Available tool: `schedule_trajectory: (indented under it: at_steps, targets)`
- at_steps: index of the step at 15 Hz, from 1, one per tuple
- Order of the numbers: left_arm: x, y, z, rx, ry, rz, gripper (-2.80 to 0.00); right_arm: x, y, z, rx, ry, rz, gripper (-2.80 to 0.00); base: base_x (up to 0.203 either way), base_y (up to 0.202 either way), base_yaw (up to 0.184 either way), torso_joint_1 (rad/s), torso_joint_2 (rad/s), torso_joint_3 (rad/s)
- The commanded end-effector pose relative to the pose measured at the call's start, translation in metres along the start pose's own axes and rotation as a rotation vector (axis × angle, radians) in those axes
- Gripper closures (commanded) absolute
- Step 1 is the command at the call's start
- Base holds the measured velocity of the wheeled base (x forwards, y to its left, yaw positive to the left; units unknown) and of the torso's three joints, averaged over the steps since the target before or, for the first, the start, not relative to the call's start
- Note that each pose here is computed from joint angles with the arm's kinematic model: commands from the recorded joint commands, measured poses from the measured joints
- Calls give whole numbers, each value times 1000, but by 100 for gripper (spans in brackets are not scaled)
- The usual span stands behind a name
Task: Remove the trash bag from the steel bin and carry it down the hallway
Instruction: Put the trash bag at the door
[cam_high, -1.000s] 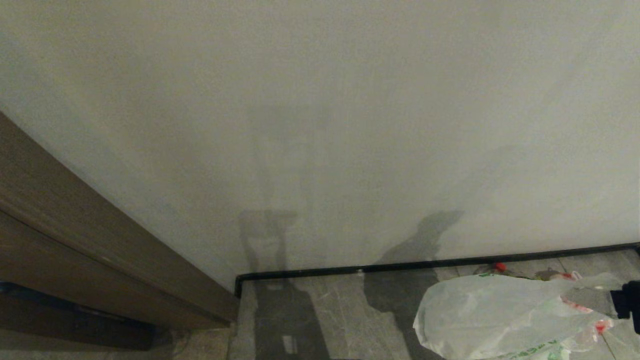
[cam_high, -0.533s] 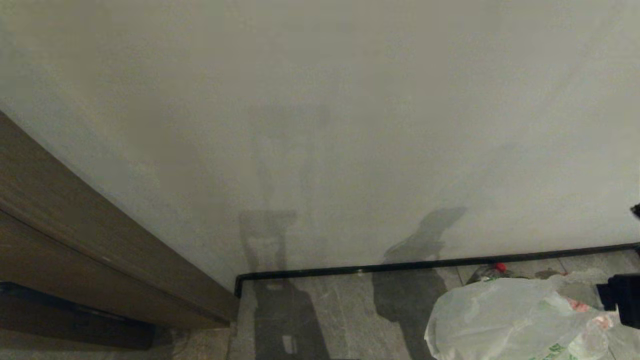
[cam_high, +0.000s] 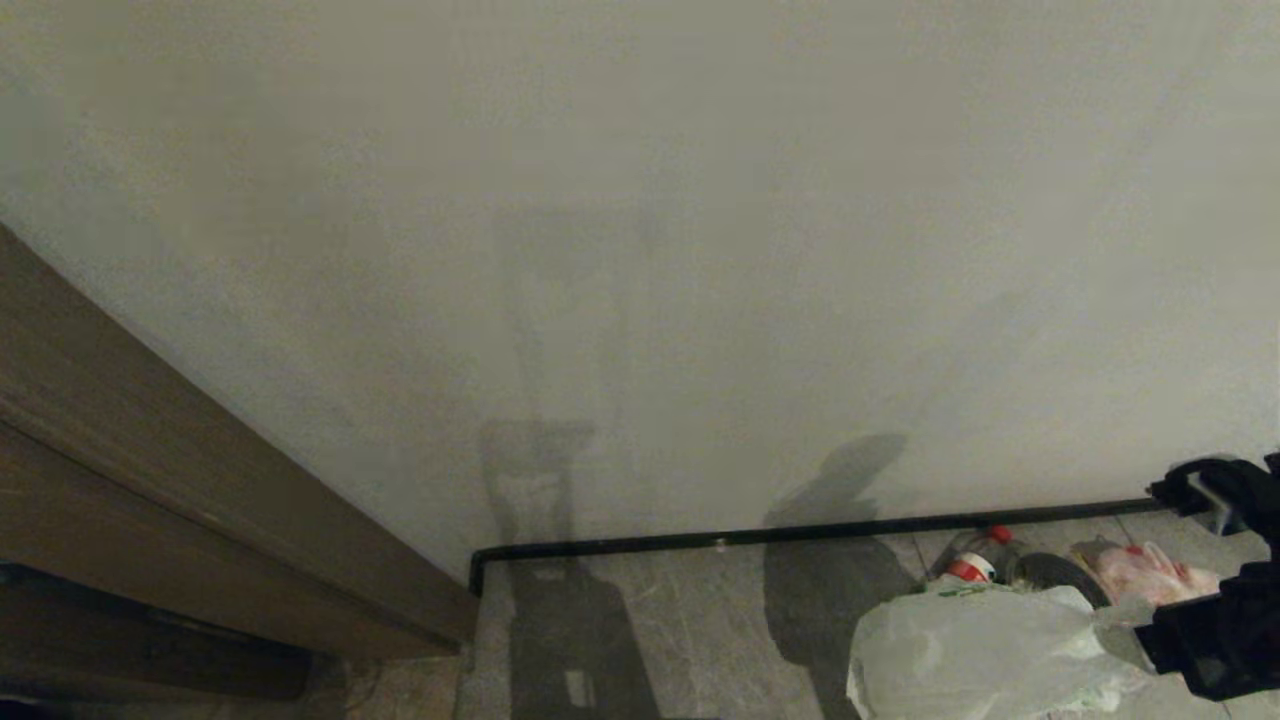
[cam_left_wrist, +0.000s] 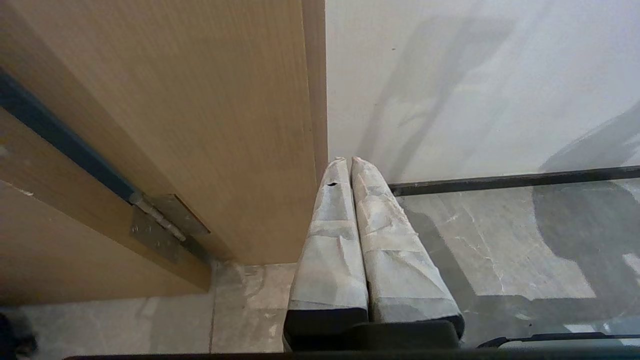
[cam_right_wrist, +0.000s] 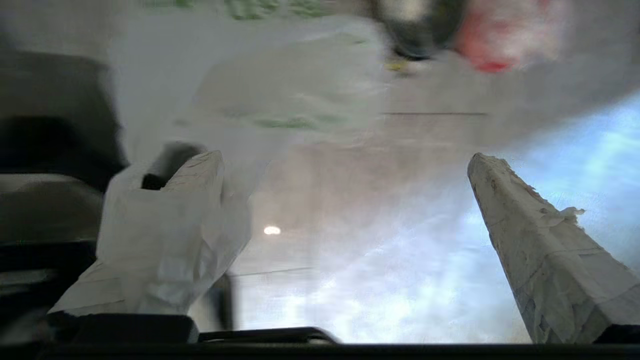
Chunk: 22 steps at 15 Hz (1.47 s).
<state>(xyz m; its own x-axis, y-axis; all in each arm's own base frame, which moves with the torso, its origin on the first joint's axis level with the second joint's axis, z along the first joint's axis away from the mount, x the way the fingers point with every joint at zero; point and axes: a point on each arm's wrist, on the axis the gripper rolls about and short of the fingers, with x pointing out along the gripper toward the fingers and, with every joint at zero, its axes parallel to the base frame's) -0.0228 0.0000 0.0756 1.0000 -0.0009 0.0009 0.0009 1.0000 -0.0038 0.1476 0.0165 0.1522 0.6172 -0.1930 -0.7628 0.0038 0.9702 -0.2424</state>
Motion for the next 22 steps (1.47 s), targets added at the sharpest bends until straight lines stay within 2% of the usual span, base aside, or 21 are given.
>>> schedule_trajectory:
  at_steps: [1, 3, 6, 12, 13, 15, 16, 19, 20, 21, 22]
  targets:
    - [0, 0, 0, -1, -1, -1, 0, -12, -2, 7, 45, -28, 43, -280, 0, 0, 0, 0, 0, 0]
    - [0, 0, 0, -1, -1, 0, 0, -16, -2, -11, 63, 5, 70, -280, 0, 0, 0, 0, 0, 0]
    - [0, 0, 0, -1, -1, 1, 0, -24, -6, -20, 83, -18, 99, -280, 0, 0, 0, 0, 0, 0]
    - [0, 0, 0, -1, -1, 0, 0, -17, -6, -13, 98, -13, 116, -280, 0, 0, 0, 0, 0, 0]
    - [0, 0, 0, 1, -1, 1, 0, -16, -6, -10, 106, -37, 125, -280, 0, 0, 0, 0, 0, 0]
    - [0, 0, 0, -1, -1, 1, 0, -12, -3, -15, 102, -17, 174, -280, 0, 0, 0, 0, 0, 0]
    - [0, 0, 0, -1, -1, 1, 0, -11, -2, -8, 94, -23, 197, -280, 0, 0, 0, 0, 0, 0]
    - [0, 0, 0, -1, -1, 0, 0, -16, -5, 44, 123, -159, 208, -280, 0, 0, 0, 0, 0, 0]
    - [0, 0, 0, -1, -1, 1, 0, -17, -5, 47, 131, -161, 212, -280, 0, 0, 0, 0, 0, 0]
    - [0, 0, 0, -1, -1, 1, 0, -16, -4, 39, 118, -126, 214, -280, 0, 0, 0, 0, 0, 0]
    - [0, 0, 0, 0, -1, 1, 0, -9, -1, 20, 68, -41, 213, -280, 0, 0, 0, 0, 0, 0]
